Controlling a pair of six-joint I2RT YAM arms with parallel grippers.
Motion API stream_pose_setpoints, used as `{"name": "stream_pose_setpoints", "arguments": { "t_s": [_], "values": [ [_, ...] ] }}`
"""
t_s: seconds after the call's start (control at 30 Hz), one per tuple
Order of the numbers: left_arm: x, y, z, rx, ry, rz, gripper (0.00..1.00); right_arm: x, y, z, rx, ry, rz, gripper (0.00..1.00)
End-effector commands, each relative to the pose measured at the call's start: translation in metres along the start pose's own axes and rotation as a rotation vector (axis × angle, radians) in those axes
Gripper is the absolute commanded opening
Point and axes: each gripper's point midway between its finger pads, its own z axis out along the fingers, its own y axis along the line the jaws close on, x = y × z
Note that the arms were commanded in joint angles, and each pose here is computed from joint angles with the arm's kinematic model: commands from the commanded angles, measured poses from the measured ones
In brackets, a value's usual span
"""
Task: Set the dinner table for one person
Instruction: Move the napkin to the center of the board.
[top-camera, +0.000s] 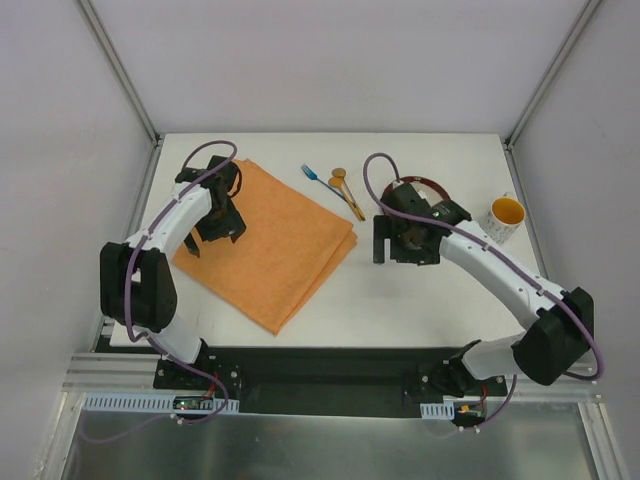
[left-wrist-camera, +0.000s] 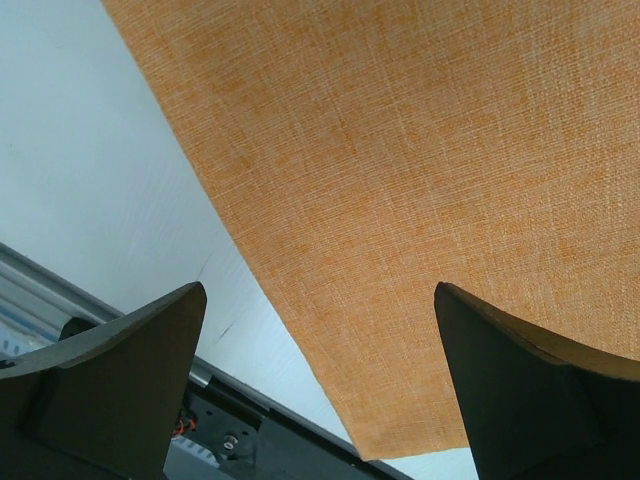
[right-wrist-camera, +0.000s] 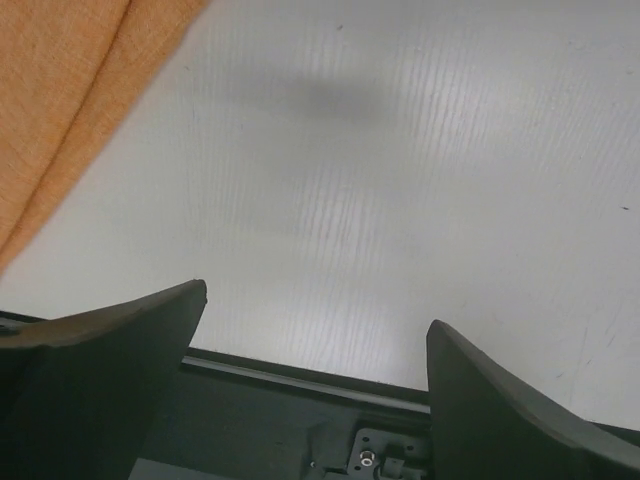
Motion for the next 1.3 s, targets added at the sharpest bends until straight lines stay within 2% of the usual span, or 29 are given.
{"name": "stream_pose_setpoints", "arguments": {
  "t_s": [0.0,0.07,0.17,0.33,0.37,0.43,0.6,0.67,0.77,0.87,0.9,0.97,1.0,1.07,1.1,1.13,1.17,1.2,1.23,1.27],
  "values": [
    [-0.006,-0.024,0.002,0.083,0.022,0.064,0.99,-0.019,0.006,0.02,-0.056,0.083,0.043,0.98],
    [-0.008,-0.027,0.002,0.1,0.009,0.048,0.99,-0.021,0.021,0.023,-0.11,0.138,0.028,0.95],
    [-0.013,-0.031,-0.001,0.115,-0.007,0.044,0.99,-0.028,0.033,0.024,-0.169,0.114,0.006,0.95],
    [-0.028,-0.017,0.004,0.022,-0.066,0.102,0.99,-0.014,0.036,0.032,-0.186,0.158,-0.02,0.96],
    [-0.03,-0.013,0.005,-0.001,-0.069,0.108,0.95,-0.012,0.035,0.033,-0.182,0.164,-0.024,0.96],
    [-0.036,-0.003,0.011,-0.071,-0.07,0.119,0.78,-0.01,0.03,0.033,-0.166,0.16,-0.031,0.95],
    [-0.036,0.011,0.023,-0.139,-0.043,0.167,0.64,-0.002,0.023,0.03,-0.167,0.157,-0.06,0.95],
    [-0.033,-0.001,0.026,-0.073,-0.02,0.199,0.51,0.002,0.021,0.028,-0.166,0.156,-0.066,0.95],
    [-0.02,-0.021,0.025,0.061,0.033,0.214,0.49,0.005,0.019,0.028,-0.169,0.149,-0.065,0.95],
    [-0.014,-0.035,0.019,0.176,0.028,0.194,0.49,0.003,0.02,0.03,-0.176,0.139,-0.058,0.95],
    [-0.007,-0.042,0.018,0.225,0.046,0.19,0.41,0.003,0.021,0.031,-0.175,0.141,-0.055,0.92],
    [-0.002,-0.046,0.013,0.27,0.056,0.173,0.08,0.004,0.022,0.034,-0.169,0.151,-0.045,0.89],
    [0.005,-0.045,0.014,0.277,0.076,0.169,0.0,0.004,0.023,0.036,-0.171,0.158,-0.043,0.8],
    [0.008,-0.041,0.01,0.284,0.064,0.147,0.0,0.004,0.027,0.04,-0.175,0.171,-0.034,0.61],
    [0.011,-0.035,0.014,0.262,0.059,0.145,0.0,0.005,0.028,0.042,-0.173,0.176,-0.031,0.37],
    [0.01,-0.032,0.009,0.267,0.039,0.139,0.0,0.004,0.029,0.043,-0.171,0.181,-0.029,0.24],
    [0.011,-0.031,0.008,0.273,0.037,0.153,0.02,0.004,0.03,0.045,-0.167,0.186,-0.023,0.02],
    [0.014,-0.03,0.008,0.278,0.039,0.161,0.11,0.004,0.03,0.046,-0.156,0.191,-0.023,0.01],
    [0.013,-0.028,0.003,0.29,0.021,0.16,0.34,0.004,0.031,0.047,-0.154,0.191,-0.026,0.01],
    [0.012,-0.026,0.0,0.293,0.006,0.161,0.47,0.002,0.033,0.047,-0.154,0.189,-0.032,0.01]
  ]
}}
